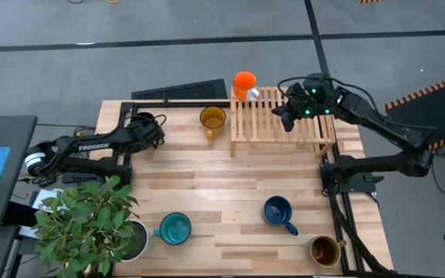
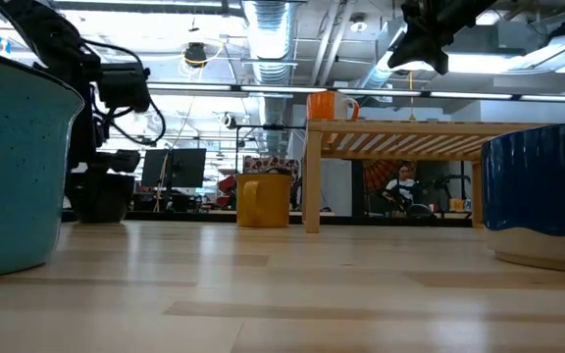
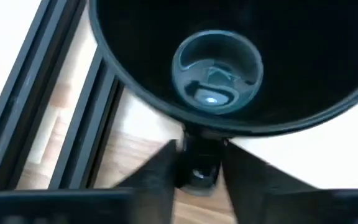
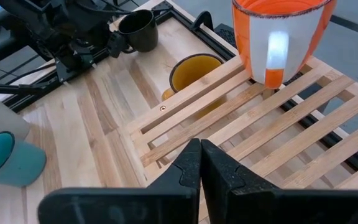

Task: Place coffee mugs
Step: Put the black mug on the shelf

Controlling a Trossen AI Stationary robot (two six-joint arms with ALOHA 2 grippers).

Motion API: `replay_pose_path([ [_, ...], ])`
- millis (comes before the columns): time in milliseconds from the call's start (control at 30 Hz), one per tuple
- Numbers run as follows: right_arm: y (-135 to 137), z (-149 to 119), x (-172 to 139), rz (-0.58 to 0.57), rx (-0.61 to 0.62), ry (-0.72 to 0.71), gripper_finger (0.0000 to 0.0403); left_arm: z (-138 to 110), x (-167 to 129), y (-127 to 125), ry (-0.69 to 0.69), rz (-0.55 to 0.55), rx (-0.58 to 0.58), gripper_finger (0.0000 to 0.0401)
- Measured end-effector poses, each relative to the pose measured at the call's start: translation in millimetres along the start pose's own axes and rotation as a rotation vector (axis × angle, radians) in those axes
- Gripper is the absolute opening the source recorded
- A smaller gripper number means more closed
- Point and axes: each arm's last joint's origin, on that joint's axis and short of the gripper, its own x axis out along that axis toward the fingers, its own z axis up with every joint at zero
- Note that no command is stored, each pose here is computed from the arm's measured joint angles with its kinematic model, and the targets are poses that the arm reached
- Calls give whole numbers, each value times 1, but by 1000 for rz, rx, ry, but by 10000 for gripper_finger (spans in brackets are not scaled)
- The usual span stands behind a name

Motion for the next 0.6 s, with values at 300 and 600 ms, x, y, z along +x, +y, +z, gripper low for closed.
replay_pose_path([
  [300, 0, 0, 0, 0, 0, 0, 27, 23, -29, -14, 37, -101, 161, 51],
  [600, 0, 4, 0, 6, -10, -44, 31, 55, -111, -32, 146, -459, 420, 51],
])
